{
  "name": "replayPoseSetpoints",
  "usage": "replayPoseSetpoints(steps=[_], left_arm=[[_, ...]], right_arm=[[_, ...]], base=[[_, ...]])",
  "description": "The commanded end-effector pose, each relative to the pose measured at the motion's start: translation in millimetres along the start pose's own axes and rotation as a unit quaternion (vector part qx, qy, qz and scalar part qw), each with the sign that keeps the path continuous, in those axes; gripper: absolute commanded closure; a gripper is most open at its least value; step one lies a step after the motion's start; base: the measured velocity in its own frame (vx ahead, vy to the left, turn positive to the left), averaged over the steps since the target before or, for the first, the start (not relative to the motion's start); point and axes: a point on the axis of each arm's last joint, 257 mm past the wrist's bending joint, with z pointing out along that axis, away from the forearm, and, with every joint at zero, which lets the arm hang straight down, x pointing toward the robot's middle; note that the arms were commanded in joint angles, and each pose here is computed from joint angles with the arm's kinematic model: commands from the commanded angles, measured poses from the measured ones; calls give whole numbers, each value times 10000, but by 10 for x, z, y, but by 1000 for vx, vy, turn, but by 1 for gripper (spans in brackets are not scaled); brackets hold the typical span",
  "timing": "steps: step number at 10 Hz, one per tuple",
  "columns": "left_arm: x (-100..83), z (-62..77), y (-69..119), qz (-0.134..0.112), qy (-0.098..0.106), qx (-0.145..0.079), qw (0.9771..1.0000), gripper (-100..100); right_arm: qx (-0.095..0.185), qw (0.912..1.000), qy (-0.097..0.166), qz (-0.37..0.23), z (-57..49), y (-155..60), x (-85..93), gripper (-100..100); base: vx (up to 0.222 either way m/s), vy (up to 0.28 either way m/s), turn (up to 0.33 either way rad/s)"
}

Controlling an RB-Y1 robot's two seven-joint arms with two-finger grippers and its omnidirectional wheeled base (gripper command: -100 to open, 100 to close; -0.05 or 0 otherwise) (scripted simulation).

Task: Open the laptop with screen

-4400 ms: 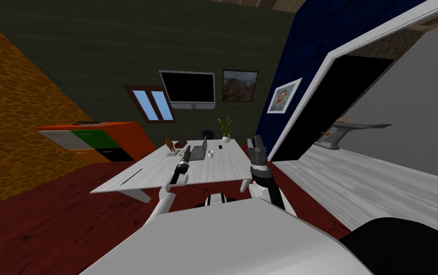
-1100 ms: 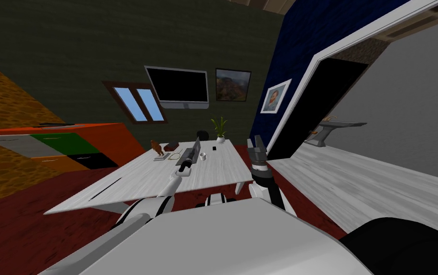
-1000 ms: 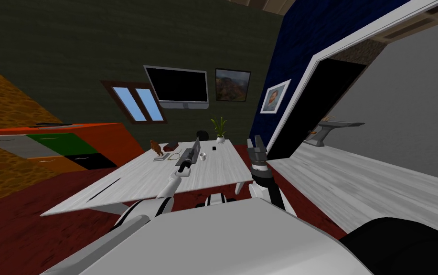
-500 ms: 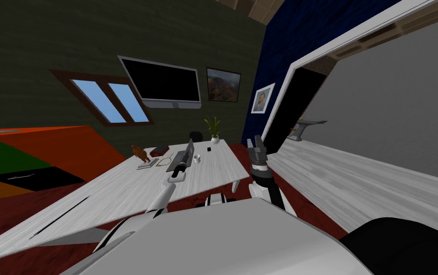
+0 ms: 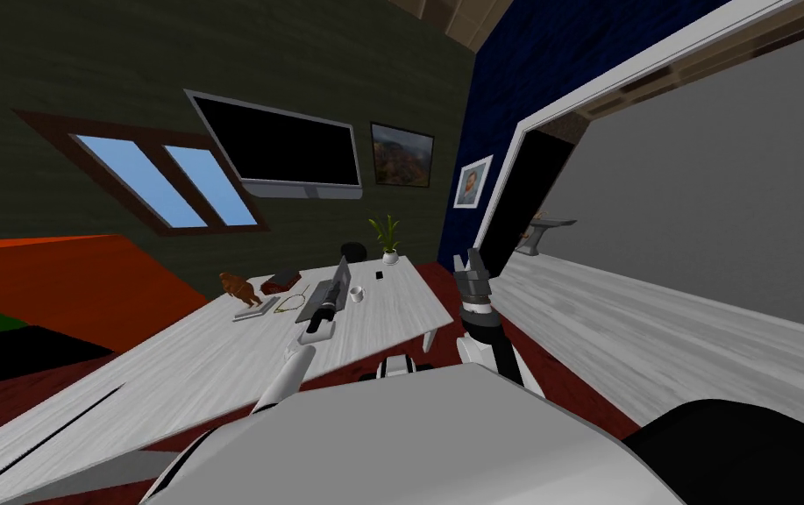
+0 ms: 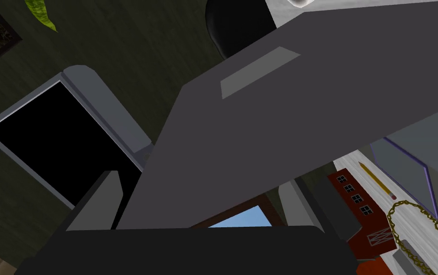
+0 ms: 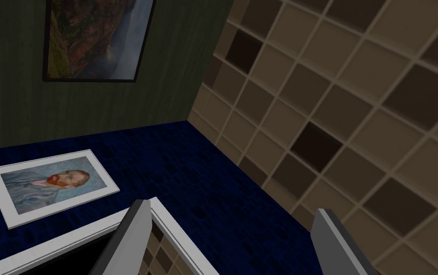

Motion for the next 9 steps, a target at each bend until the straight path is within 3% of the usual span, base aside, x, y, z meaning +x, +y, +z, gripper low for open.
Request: replayPoseSetpoints(steps=[1, 2, 3, 4, 6, 8, 9], left_arm=[[-317, -166, 160, 19, -224, -141, 9996, -100], [-357, -145, 53, 22, -263, -34, 9996, -100], [-516, -271, 249, 39, -370, -230, 9990, -100], [-569, -270, 146, 55, -417, -118, 9990, -100], [-943, -497, 350, 118, -679, -348, 9970, -100], [-953, -522, 297, 128, -676, -294, 9972, -100], [-798, -396, 184, 103, -585, -157, 9981, 100]], right_arm=[[0, 10000, 0, -1, 0, 0, 0, 0], [0, 10000, 0, 0, 0, 0, 0, 0], [1, 10000, 0, -1, 0, 0, -1, 0], [0, 10000, 0, 0, 0, 0, 0, 0], [0, 10000, 0, 0, 0, 0, 0, 0], [1, 10000, 0, -1, -1, 0, -1, 0], [1, 10000, 0, -1, -1, 0, -1, 0]], base=[[18, -1, -251], [15, 4, -87], [18, 5, -214], [16, 8, -114], [24, 7, -318], [17, 9, -43], [-4, -2, 240]])
